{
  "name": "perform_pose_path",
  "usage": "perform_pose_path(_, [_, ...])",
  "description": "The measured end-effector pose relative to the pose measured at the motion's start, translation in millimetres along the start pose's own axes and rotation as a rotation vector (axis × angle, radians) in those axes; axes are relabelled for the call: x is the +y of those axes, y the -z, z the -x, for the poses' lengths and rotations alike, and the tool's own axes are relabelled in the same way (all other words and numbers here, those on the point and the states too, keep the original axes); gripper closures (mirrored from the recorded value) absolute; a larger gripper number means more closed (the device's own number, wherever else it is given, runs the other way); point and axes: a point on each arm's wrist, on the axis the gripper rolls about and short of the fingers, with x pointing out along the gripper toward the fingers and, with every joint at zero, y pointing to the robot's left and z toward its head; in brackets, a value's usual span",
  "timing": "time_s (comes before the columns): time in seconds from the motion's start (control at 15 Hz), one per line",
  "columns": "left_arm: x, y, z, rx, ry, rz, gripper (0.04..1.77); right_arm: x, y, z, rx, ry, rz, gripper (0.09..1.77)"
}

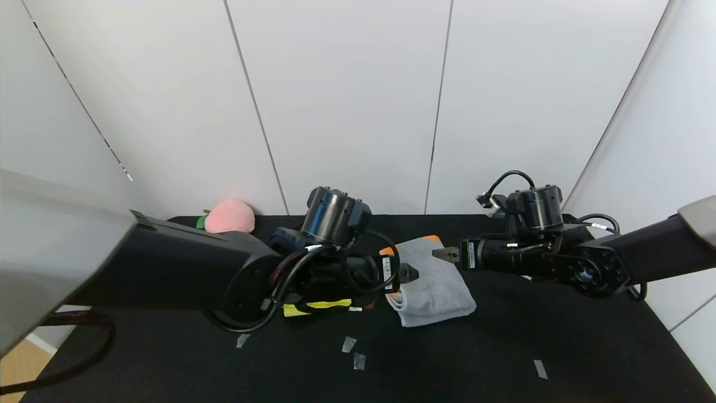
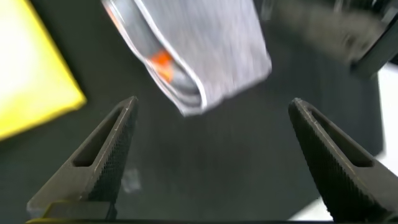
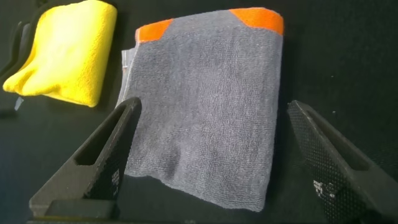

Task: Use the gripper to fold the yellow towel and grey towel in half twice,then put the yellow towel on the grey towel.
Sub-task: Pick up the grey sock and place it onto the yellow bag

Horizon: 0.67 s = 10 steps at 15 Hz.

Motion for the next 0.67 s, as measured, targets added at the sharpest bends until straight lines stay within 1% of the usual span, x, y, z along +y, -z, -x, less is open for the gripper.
perform_pose_path(0.13, [4.6,8.1,-12.2,0.052,0.012,0.040,0.09,-3.9,0.5,-3.0,0.001,0.005,-0.004,0.16])
perform_pose_path(0.2, [6.6,11.3,-17.8,0.068,0.009,0.048,0.09,-5.6,1.7,-5.4,0.004,0.007,-0.006,0.16])
perform_pose_path(0.53, [19.1,19.2,-45.3,0.109,-0.027,0.060,0.09,-11.1,5.9,-19.7,0.019,0.012,-0.012,0.16])
perform_pose_path(0.67, [21.0,20.8,-54.6,0.125,-0.021,0.063,0.09,-12.3,5.7,-26.3,0.021,0.011,-0.012,0.16])
